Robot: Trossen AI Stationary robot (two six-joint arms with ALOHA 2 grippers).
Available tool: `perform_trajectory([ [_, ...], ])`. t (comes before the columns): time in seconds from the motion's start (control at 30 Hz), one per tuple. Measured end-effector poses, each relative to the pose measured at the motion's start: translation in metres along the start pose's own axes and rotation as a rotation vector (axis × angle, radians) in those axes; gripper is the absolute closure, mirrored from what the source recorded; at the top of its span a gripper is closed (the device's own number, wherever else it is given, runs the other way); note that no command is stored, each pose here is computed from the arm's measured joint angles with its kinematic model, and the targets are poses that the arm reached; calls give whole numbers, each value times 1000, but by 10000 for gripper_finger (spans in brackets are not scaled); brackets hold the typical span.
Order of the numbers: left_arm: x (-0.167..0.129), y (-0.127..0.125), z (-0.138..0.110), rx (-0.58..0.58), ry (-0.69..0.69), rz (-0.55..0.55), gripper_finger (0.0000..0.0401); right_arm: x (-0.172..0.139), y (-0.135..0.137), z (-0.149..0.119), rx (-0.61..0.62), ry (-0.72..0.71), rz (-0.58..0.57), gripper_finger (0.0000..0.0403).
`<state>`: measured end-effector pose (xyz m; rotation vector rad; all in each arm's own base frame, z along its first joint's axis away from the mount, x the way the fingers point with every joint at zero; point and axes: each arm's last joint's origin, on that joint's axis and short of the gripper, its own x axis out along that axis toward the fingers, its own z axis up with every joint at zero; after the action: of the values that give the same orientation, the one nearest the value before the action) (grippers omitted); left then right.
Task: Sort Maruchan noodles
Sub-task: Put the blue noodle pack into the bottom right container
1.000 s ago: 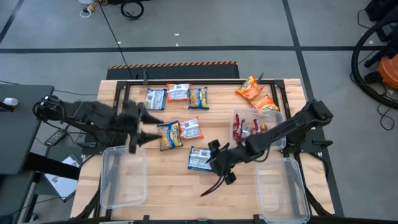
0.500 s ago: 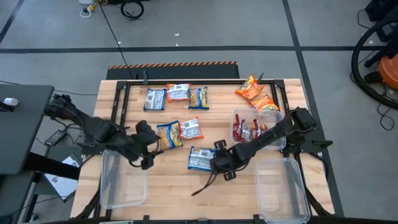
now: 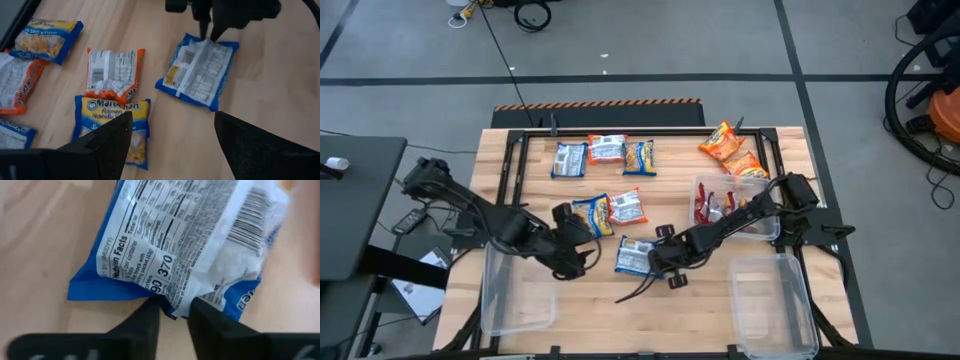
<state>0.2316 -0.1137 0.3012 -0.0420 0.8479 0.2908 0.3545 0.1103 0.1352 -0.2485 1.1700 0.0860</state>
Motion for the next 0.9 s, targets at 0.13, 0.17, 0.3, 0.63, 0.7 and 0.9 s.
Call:
perform_trajectory([
  [0.13, 11, 0, 2, 39, 17, 24, 115, -6, -5, 3, 65, -18, 41, 391],
  [0.17, 11, 2, 3, 34, 19, 30, 115, -13, -6, 4, 81, -20, 47, 392],
  [0.3, 8, 12, 7, 16, 8, 39, 115, -56, -13, 16, 146, -78, 102, 396],
  [0.63, -7, 36, 15, 3, -43, 56, 115, -193, -38, 21, 795, -26, 571, 397],
  [0.7, -7, 38, 14, 4, -36, 65, 115, -220, -38, 13, 898, -16, 650, 397],
  [0.9, -7, 42, 10, 25, 5, 93, 115, -280, -27, -34, 1086, 128, 723, 397],
])
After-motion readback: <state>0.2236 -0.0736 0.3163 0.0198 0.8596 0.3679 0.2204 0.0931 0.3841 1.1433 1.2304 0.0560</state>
